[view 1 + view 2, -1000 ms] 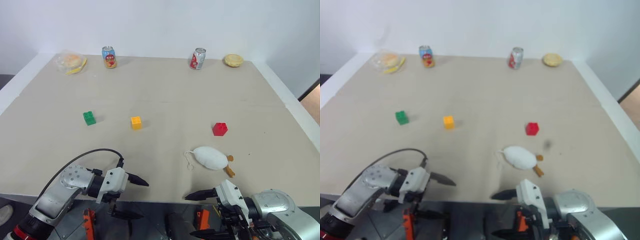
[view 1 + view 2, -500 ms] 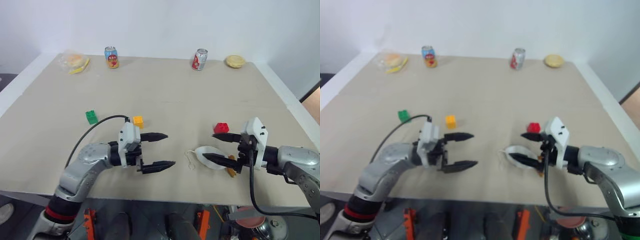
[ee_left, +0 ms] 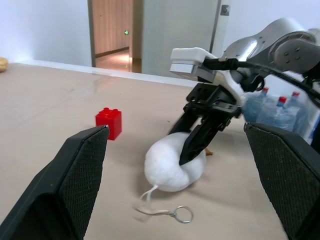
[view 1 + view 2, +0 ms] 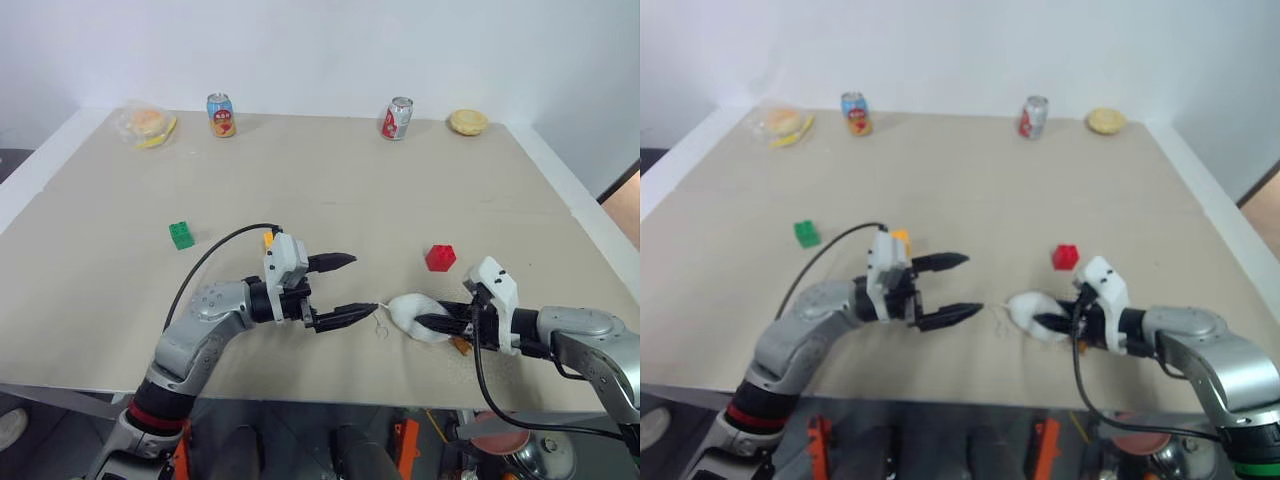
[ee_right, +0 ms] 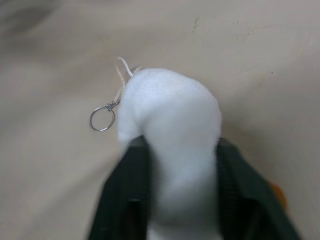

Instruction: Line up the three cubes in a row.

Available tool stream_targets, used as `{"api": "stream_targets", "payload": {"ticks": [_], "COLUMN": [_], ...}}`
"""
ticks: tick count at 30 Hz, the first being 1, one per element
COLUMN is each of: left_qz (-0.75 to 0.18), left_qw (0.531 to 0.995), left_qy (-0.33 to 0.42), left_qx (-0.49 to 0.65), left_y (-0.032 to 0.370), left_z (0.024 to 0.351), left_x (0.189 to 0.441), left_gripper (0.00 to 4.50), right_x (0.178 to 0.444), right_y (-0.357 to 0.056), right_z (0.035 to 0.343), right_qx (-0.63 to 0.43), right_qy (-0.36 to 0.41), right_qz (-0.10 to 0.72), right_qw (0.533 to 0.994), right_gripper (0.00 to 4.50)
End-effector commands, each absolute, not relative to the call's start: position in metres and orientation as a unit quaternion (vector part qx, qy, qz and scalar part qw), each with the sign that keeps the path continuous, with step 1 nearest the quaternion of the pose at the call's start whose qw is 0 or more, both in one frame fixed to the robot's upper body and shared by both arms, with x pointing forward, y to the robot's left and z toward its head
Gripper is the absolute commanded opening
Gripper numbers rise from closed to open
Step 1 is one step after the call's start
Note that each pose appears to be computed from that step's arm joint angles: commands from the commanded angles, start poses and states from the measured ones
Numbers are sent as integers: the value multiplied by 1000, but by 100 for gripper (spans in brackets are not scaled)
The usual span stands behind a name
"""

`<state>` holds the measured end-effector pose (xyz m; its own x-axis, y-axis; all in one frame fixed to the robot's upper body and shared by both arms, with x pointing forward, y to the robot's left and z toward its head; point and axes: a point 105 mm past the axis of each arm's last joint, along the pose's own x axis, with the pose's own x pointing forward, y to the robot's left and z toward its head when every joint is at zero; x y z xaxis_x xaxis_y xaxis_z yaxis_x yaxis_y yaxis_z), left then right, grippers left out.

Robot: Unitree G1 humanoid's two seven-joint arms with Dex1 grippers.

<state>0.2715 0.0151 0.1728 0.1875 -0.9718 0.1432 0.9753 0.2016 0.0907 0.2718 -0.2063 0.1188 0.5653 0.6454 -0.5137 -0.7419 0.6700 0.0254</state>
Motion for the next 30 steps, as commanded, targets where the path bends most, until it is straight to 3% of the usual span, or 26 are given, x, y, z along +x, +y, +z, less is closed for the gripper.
{"api": "stream_targets", "payload": {"ticks": [1, 5, 7, 9, 12, 16, 20, 26, 27, 30], "left_qz": [-632, -632, -627, -628, -633, -641, -657, -677, -679, -680], "left_qw": [767, 766, 769, 767, 759, 750, 731, 708, 706, 704], "left_qy": [-112, -119, -125, -136, -150, -163, -184, -200, -201, -204], "left_qx": [1, 1, 5, 5, 5, 6, -2, 13, 13, 13], "left_y": [11, 8, 2, -7, -28, -54, -84, -105, -106, -106], "left_z": [184, 188, 191, 196, 202, 205, 215, 215, 215, 214], "left_x": [274, 279, 286, 293, 301, 308, 308, 301, 300, 298], "left_gripper": [450, 450, 450, 450, 450, 450, 450, 450, 450, 450], "right_x": [269, 261, 264, 271, 278, 289, 288, 292, 292, 287], "right_y": [-205, -209, -225, -251, -293, -347, -397, -411, -413, -424], "right_z": [138, 168, 194, 223, 242, 231, 202, 178, 176, 171], "right_qx": [-75, -26, -16, -8, -8, 14, 21, 34, 32, 32], "right_qy": [214, 166, 104, 27, -21, -5, 42, 60, 61, 62], "right_qz": [400, 404, 369, 299, 160, -28, -197, -268, -275, -296], "right_qw": [888, 899, 923, 954, 987, 999, 979, 961, 959, 953], "right_gripper": [6, 6, 6, 6, 6, 6, 6, 6, 82, 169]}}
